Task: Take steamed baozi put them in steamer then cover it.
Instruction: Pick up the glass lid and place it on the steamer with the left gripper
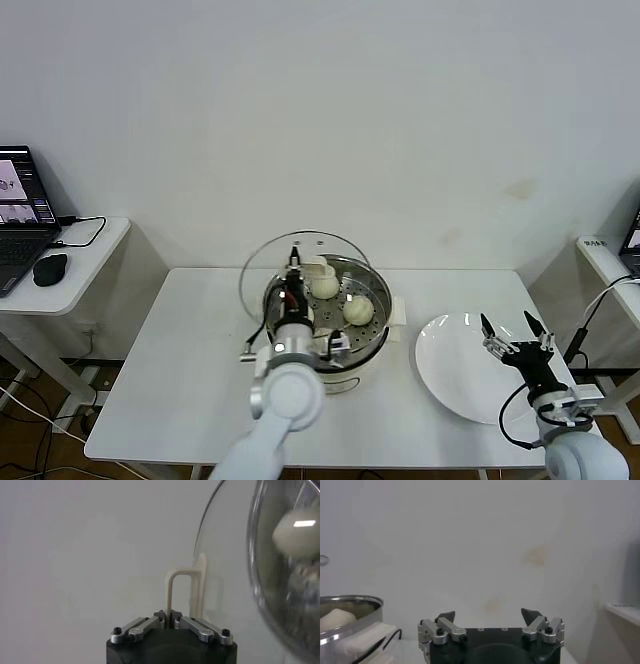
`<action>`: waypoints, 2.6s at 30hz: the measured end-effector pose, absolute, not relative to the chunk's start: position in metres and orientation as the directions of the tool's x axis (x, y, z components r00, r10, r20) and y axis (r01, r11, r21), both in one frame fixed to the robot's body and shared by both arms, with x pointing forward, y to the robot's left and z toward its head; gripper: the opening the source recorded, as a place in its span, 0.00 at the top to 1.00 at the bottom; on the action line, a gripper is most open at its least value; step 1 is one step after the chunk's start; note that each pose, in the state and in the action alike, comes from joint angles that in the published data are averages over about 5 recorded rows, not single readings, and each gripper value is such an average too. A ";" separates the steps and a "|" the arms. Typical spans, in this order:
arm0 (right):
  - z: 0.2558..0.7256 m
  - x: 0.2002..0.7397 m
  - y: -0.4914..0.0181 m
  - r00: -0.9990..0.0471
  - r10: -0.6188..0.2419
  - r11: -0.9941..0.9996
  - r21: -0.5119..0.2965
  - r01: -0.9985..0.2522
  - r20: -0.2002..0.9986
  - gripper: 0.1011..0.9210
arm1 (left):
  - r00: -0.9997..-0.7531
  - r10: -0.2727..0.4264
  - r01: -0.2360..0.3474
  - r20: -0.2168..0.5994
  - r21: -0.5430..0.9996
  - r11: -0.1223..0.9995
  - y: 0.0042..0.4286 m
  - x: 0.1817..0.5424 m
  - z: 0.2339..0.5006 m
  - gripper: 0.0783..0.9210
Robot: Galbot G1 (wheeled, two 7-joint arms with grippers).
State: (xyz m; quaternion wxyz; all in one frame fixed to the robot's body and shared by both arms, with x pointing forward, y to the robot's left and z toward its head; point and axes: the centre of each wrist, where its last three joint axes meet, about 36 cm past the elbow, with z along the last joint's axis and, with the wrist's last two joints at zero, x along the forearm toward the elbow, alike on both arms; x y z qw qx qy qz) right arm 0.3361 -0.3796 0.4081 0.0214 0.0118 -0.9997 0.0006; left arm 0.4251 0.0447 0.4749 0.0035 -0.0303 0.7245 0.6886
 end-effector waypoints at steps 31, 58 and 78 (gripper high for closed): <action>0.399 0.337 -0.378 -0.999 -0.028 1.000 -0.013 -0.028 0.046 0.12 | -0.998 -0.017 0.060 0.062 0.996 0.065 0.008 0.432 0.449 0.93; 0.395 0.336 -0.377 -0.999 -0.031 0.999 -0.013 -0.032 0.045 0.12 | -0.997 -0.034 0.071 0.073 0.996 0.059 0.012 0.439 0.435 0.93; 0.394 0.334 -0.377 -0.998 -0.034 0.999 -0.013 -0.035 0.044 0.12 | -0.997 -0.017 0.076 0.077 0.996 0.053 0.015 0.433 0.427 0.84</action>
